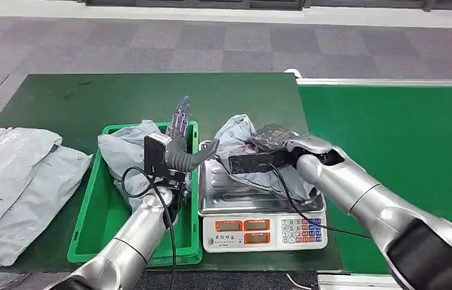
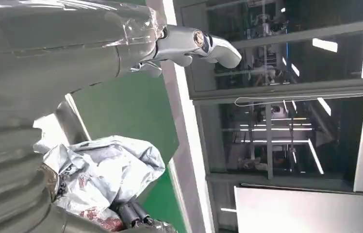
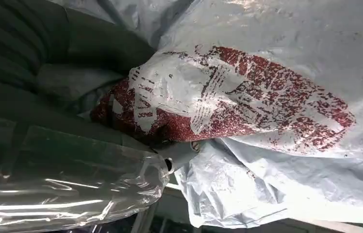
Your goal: Moved the parcel from conveyor to table for the left to box.
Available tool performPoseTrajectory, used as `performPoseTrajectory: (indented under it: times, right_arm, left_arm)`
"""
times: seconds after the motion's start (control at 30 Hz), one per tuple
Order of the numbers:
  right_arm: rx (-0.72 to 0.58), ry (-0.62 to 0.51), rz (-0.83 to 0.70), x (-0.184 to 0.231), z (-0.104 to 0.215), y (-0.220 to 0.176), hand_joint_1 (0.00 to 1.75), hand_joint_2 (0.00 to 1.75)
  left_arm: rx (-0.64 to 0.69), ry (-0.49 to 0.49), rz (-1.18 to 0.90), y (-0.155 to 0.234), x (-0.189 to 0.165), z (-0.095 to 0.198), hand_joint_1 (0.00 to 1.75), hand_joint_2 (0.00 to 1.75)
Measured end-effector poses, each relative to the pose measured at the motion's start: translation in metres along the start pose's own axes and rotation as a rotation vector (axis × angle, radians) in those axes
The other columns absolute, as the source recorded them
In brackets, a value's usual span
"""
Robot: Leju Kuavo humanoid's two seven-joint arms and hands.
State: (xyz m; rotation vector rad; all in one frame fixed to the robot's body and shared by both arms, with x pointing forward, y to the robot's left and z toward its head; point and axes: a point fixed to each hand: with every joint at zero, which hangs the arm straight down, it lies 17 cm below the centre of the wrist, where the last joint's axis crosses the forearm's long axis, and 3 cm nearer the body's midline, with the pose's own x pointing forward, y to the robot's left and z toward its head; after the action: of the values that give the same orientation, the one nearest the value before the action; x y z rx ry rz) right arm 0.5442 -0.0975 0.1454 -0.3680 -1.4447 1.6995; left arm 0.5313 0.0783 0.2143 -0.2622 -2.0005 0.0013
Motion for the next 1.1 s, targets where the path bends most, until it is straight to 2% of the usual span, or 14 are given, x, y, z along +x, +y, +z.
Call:
performPoseTrajectory:
  times: [0.07,0.1,0.13,0.23,0.5,0.67,0.83,0.93,1.1]
  right_arm:
    - [0.003,0.003,0.006,-0.001,0.000,-0.001,1.75,1.75]
    - [0.004,0.002,0.009,-0.001,0.000,-0.001,0.82,1.75]
    - [0.004,0.004,0.009,-0.002,0.000,0.000,0.00,1.75]
    - [-0.031,0.001,-0.003,-0.002,0.000,-0.006,0.00,1.75]
    - [-0.374,-0.170,-0.109,0.033,0.010,-0.059,0.00,1.75]
    - [-0.490,-0.237,-0.184,0.047,0.026,-0.084,0.00,1.75]
    - [-0.497,-0.329,-0.387,0.057,0.039,-0.091,0.00,1.75]
    - [-0.437,-0.432,-0.604,0.065,0.052,-0.089,0.00,1.75]
    - [-0.509,-0.565,-0.818,0.058,0.085,-0.122,0.00,1.75]
  left_arm:
    - [0.000,0.001,-0.001,0.000,-0.001,0.000,0.00,1.75]
    - [0.000,0.001,-0.001,0.000,-0.001,0.000,0.00,1.75]
    - [0.001,0.001,-0.003,0.001,-0.001,0.000,0.00,1.75]
    - [0.009,0.001,-0.011,0.004,-0.001,0.000,0.00,1.75]
    - [0.011,-0.004,-0.015,0.006,0.000,0.000,0.00,1.75]
    - [0.006,-0.004,-0.012,0.005,0.000,0.000,0.00,1.75]
    - [0.002,-0.004,-0.011,0.004,0.001,0.000,0.00,1.75]
    - [-0.003,-0.004,-0.009,0.002,0.000,0.001,0.00,1.75]
    - [0.005,-0.002,-0.015,0.006,-0.001,0.001,0.00,1.75]
